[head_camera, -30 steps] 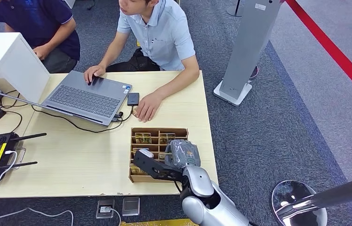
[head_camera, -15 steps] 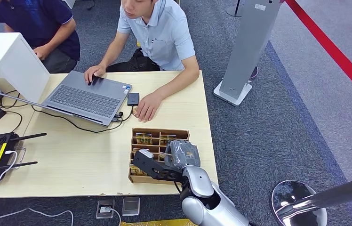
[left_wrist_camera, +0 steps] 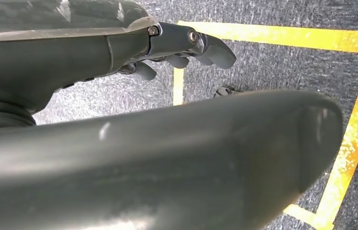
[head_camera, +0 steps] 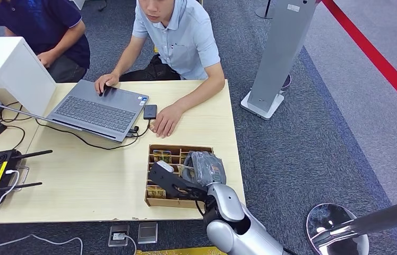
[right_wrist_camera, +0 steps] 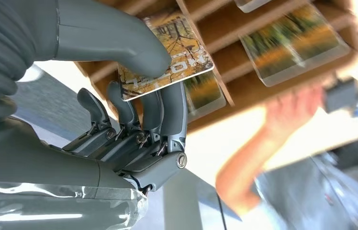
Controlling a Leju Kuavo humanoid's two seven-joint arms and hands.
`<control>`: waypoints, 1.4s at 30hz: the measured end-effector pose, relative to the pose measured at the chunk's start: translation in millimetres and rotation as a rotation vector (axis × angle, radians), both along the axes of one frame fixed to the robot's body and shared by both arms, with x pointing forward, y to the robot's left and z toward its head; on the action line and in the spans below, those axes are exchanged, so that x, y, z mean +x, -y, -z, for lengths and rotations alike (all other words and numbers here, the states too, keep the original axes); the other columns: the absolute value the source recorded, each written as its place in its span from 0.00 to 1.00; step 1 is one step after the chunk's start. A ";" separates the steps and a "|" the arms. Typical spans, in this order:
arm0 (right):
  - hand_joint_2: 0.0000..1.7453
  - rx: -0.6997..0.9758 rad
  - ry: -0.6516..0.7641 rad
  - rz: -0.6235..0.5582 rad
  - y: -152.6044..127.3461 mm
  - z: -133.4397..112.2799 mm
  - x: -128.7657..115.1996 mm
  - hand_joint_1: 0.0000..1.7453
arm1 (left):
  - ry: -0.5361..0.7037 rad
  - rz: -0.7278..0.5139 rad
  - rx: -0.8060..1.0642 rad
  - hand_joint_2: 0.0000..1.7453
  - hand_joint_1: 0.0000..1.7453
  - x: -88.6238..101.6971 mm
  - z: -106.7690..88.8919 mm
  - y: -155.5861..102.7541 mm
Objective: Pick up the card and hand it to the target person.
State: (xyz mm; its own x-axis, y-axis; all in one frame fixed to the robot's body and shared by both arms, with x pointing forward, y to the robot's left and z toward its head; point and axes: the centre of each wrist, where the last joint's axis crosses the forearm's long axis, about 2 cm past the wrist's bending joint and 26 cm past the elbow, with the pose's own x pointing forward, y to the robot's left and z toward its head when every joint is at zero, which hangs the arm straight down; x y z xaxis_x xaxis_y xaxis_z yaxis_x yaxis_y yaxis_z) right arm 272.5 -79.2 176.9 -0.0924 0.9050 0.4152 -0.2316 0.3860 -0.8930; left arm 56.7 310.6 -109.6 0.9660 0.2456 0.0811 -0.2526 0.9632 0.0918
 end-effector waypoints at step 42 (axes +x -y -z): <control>1.00 -0.367 0.379 -0.236 -16.9 -68.5 147.0 0.42 | 0.046 0.048 -0.018 0.00 0.00 2.8 -0.3 0.6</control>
State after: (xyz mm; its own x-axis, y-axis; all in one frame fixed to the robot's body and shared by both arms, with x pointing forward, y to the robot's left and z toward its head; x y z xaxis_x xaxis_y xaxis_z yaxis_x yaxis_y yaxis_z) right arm 419.5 -62.3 245.4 -0.3903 0.9204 -0.0237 0.0884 0.0119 -0.9960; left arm 59.5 310.0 -109.3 0.9721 0.2006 0.1219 -0.2094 0.9757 0.0640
